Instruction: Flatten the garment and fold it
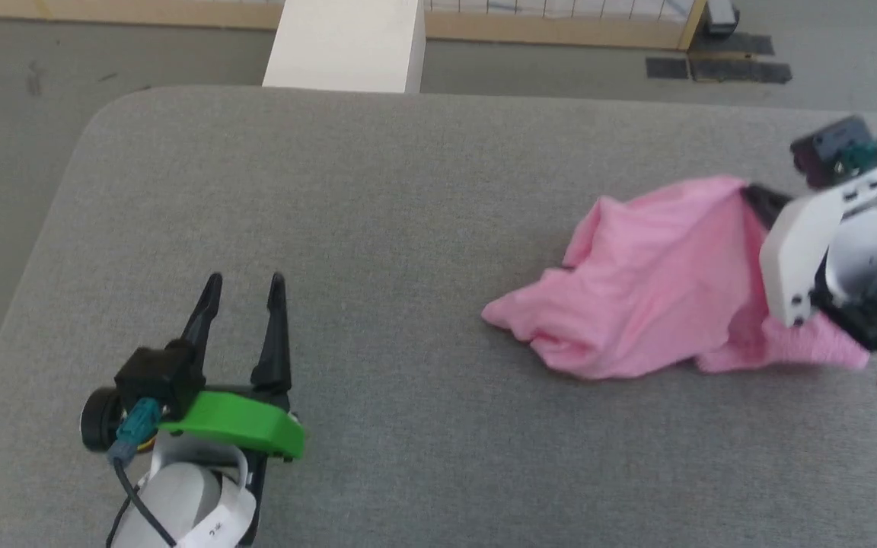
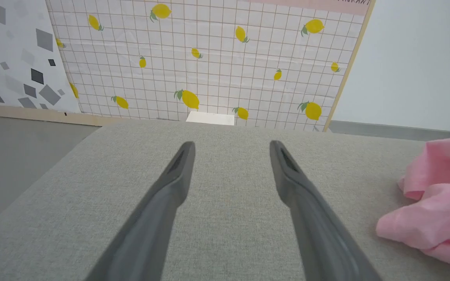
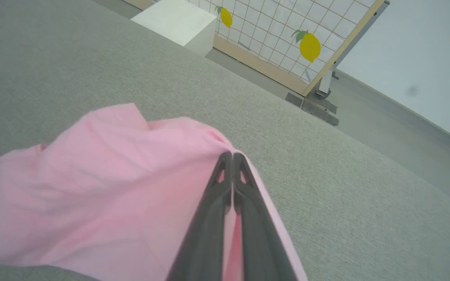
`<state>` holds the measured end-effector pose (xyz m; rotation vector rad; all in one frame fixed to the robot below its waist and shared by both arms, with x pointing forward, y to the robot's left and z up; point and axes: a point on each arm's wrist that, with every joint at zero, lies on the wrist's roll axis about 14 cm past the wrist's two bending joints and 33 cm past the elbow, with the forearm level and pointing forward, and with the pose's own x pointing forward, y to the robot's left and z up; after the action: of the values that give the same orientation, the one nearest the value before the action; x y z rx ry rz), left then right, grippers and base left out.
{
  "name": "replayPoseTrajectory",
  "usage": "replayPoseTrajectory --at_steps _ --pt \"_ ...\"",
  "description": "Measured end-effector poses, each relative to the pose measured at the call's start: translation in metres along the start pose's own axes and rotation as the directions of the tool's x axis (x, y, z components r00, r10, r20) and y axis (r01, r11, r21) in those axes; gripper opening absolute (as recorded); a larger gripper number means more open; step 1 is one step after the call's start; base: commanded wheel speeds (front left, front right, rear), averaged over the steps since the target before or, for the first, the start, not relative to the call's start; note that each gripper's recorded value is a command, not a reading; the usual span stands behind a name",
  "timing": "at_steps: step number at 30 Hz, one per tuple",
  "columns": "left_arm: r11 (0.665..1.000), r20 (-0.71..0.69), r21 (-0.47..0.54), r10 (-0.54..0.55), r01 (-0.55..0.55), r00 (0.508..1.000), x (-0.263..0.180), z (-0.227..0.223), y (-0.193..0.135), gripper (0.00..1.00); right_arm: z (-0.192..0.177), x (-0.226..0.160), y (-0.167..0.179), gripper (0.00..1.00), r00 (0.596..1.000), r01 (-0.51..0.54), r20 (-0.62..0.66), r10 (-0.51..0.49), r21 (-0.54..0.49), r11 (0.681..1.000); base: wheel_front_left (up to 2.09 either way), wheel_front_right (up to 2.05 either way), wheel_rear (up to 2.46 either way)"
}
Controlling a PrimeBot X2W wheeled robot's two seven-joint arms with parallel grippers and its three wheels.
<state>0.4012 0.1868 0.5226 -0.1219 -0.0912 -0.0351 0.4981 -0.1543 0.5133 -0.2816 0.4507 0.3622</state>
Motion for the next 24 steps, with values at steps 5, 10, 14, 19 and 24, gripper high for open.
replayPoseTrajectory --at_steps 5,10,14,19,24 --pt "1.000 -0.003 -0.012 -0.012 0.012 1.000 0.012 -0.004 -0.004 1.00 0.025 0.033 -0.004 0.00 0.999 -0.008 0.049 0.012 -0.078 0.997 0.00 0.00 0.00" --pt "1.000 -0.027 -0.018 0.005 -0.005 1.000 0.019 -0.016 0.001 1.00 0.036 0.071 0.003 0.00 0.995 -0.042 0.085 0.052 -0.120 0.992 0.00 0.00 0.00" --pt "1.000 -0.043 -0.002 0.017 -0.017 0.999 0.021 -0.023 0.007 1.00 0.022 0.099 0.025 0.00 0.992 -0.101 0.069 0.110 -0.126 0.987 0.00 0.00 0.00" --pt "0.999 -0.070 0.006 0.040 -0.040 0.997 0.019 -0.033 0.014 1.00 -0.011 0.121 0.057 0.00 0.984 -0.178 0.012 0.180 -0.088 0.980 0.00 0.00 0.00" --pt "0.999 -0.070 0.010 0.047 -0.047 0.996 0.018 -0.033 0.018 1.00 -0.015 0.121 0.064 1.00 0.980 -0.181 0.074 0.184 -0.043 0.982 0.00 0.00 0.00"
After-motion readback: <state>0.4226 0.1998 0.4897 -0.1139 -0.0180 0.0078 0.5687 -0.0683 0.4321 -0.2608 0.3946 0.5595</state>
